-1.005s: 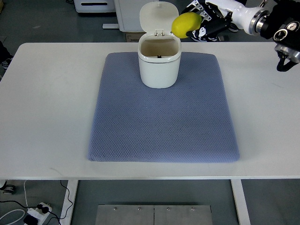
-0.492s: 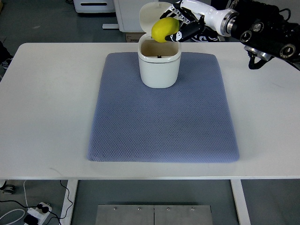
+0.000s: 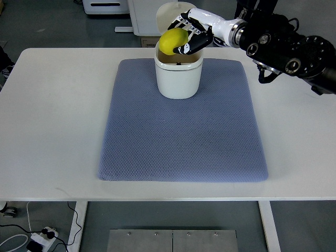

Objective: Put lemon in trash with right hand
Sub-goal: 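Lower the lemon into the white bin's opening with the right hand, then open the right hand's fingers to release the lemon into the bin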

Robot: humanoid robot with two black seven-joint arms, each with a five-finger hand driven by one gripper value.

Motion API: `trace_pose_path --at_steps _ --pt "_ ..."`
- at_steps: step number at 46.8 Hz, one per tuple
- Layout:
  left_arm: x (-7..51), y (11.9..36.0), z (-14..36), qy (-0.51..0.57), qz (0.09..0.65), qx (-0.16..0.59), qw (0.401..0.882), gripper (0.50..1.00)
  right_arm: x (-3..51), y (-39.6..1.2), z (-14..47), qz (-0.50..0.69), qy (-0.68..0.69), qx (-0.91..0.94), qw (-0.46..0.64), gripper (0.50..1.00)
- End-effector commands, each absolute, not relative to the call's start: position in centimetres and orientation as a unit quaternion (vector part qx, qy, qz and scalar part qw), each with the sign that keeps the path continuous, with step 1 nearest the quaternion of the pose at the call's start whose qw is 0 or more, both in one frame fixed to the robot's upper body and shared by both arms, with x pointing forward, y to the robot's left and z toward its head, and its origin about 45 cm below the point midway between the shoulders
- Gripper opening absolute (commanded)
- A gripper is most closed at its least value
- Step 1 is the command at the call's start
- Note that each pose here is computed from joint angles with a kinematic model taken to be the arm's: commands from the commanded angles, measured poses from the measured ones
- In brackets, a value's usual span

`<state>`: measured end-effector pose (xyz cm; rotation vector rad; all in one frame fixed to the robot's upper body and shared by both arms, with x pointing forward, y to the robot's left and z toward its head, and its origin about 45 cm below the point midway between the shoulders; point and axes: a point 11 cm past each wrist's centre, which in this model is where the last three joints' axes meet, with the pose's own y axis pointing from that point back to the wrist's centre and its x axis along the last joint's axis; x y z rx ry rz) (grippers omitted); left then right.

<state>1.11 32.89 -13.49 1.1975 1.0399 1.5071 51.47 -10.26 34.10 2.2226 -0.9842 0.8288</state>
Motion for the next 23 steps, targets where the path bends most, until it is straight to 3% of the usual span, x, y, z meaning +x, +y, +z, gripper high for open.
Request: trace_pose_path --at_steps 1,12,23 --pt "1.0 32.9 -13.5 0.423 0.612 0.487 0.459 1.0 51.4 -10.0 33.7 0.307 -0.366 0.832 0.283 0.52" --pt "1.1 32.9 -13.5 0.422 0.612 0.486 0.459 1.0 51.3 -10.1 33.1 0.301 -0.366 0.833 0.284 0.742" --pt "1.1 32.9 -13.5 0.422 0.612 0.486 0.459 1.0 51.9 -11.2 33.1 0.299 -0.382 0.824 0.293 0.769"
